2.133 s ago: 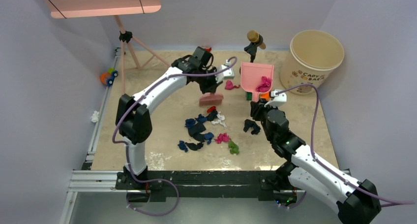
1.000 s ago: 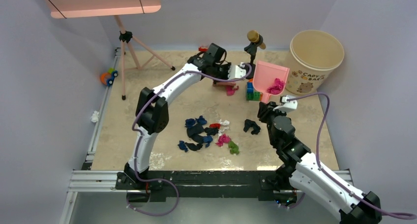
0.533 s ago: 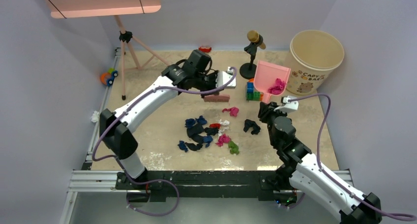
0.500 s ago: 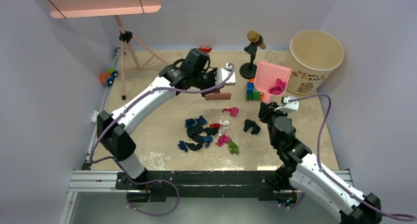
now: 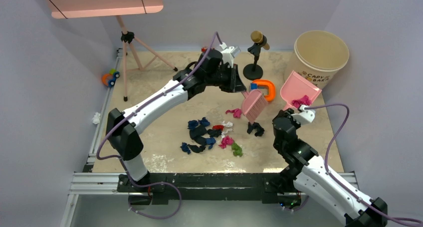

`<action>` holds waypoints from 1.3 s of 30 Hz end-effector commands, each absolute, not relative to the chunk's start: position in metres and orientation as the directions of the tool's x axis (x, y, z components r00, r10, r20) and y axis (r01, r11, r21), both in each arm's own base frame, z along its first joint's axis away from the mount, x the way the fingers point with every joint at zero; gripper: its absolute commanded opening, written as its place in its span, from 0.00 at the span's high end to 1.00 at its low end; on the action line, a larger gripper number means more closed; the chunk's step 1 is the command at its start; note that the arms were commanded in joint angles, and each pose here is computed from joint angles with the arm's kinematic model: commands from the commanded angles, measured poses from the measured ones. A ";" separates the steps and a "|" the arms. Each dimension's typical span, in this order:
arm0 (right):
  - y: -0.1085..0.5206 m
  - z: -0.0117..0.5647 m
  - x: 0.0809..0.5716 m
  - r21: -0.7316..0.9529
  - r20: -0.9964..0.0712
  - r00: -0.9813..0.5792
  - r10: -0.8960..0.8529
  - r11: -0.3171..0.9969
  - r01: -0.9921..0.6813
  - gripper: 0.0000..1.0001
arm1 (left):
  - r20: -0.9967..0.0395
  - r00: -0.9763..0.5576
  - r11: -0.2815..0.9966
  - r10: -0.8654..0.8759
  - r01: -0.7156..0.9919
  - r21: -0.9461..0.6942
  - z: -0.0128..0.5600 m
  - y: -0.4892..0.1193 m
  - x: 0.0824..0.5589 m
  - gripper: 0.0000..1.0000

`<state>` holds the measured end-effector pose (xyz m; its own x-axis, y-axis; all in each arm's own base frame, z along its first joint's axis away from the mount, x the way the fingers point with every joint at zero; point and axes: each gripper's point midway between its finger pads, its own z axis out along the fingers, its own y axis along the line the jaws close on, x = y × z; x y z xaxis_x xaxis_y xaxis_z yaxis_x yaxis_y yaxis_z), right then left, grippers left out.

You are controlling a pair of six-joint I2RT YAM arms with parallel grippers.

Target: Sweep away the paper scraps from the table

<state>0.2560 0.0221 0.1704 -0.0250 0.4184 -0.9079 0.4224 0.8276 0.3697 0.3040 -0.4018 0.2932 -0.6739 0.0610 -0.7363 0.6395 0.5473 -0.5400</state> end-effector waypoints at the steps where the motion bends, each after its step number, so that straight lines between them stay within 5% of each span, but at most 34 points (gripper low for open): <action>1: -0.004 0.185 0.247 0.411 -0.890 0.080 0.449 0.713 0.568 1.00 | -0.510 -0.854 0.441 -0.100 0.421 -0.793 0.289 -0.449 0.284 1.00; 6: -0.010 0.181 0.244 0.393 -0.891 0.081 0.446 0.671 0.629 1.00 | -0.347 -0.926 0.433 -0.146 0.256 -0.864 0.243 -0.490 0.276 1.00; 14: -0.011 0.182 0.243 0.401 -0.888 0.089 0.451 0.668 0.627 1.00 | -0.342 -0.911 0.652 -0.229 0.118 -0.749 0.157 -0.505 0.295 1.00; 22: -0.005 0.185 0.246 0.424 -0.884 0.091 0.459 0.705 0.569 1.00 | -0.605 -0.771 0.894 -0.199 0.111 -0.435 0.139 -0.413 0.324 1.00; 25: -0.001 0.186 0.248 0.426 -0.885 0.086 0.459 0.719 0.549 1.00 | -0.753 -0.656 0.923 -0.052 0.257 -0.288 0.153 -0.386 0.334 1.00; 30: 0.001 0.186 0.250 0.417 -0.889 0.075 0.452 0.732 0.539 1.00 | -0.806 -0.591 0.949 0.040 0.275 -0.155 0.167 -0.339 0.336 1.00; 34: 0.003 0.187 0.252 0.416 -0.890 0.070 0.451 0.739 0.530 1.00 | -0.812 -0.584 0.919 0.003 0.322 -0.228 0.191 -0.335 0.326 1.00; 39: 0.008 0.187 0.256 0.402 -0.897 0.052 0.440 0.759 0.511 1.00 | -0.693 -0.715 0.692 -0.090 0.455 -0.560 0.220 -0.389 0.277 1.00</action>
<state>0.2498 0.0040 0.1801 0.0316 0.4396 -0.8976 0.5335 0.7521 0.3870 0.3124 -0.3405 0.1718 -0.6624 -0.0199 -0.7489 0.3144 0.8999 -0.3021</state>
